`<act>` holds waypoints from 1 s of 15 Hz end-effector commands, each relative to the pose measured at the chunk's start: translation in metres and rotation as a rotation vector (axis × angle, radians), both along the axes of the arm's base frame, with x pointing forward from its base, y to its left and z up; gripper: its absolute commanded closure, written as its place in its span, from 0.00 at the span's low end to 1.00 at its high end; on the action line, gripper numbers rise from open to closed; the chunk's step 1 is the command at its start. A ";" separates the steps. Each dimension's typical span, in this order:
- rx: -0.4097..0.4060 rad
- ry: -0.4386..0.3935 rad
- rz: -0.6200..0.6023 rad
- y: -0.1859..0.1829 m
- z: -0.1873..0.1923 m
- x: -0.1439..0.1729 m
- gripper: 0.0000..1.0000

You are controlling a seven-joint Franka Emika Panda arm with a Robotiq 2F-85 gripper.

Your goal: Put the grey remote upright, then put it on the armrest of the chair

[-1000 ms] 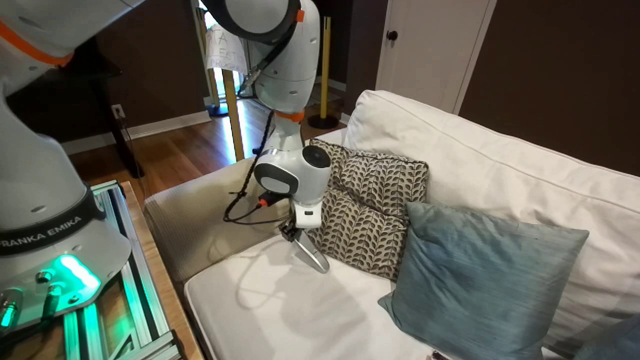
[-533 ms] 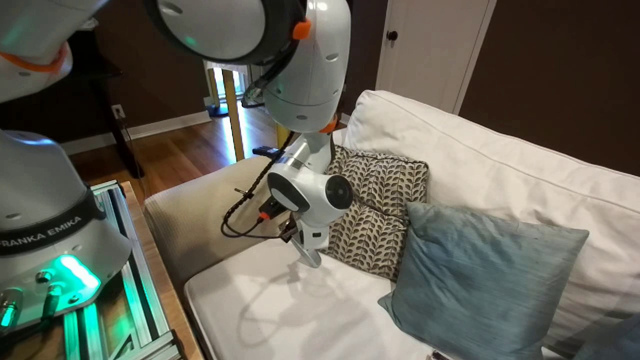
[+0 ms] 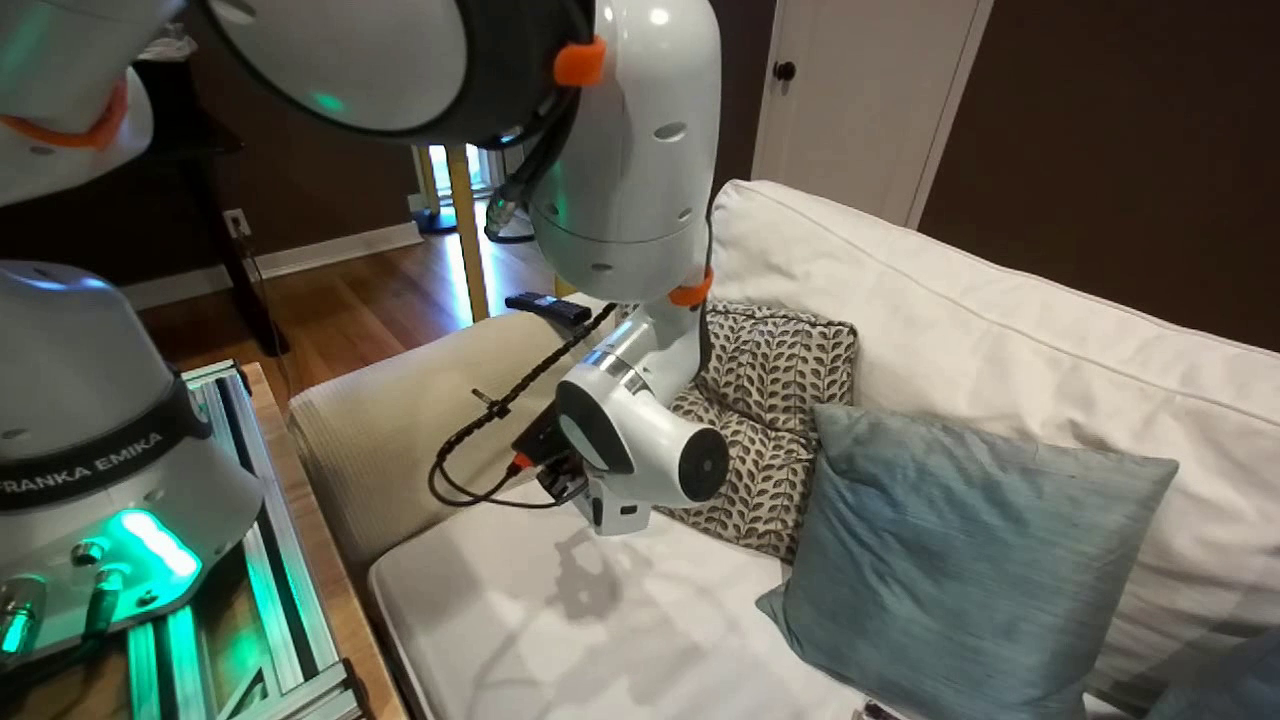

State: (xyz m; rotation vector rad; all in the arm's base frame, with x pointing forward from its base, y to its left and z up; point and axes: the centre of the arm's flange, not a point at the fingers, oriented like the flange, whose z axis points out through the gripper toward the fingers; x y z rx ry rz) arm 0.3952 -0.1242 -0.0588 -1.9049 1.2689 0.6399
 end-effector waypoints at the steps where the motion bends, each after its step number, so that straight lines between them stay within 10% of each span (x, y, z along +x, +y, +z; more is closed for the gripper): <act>1: -0.004 0.048 -0.080 -0.018 -0.006 -0.007 0.70; 15: -0.240 0.218 -0.298 -0.070 0.004 -0.017 0.70</act>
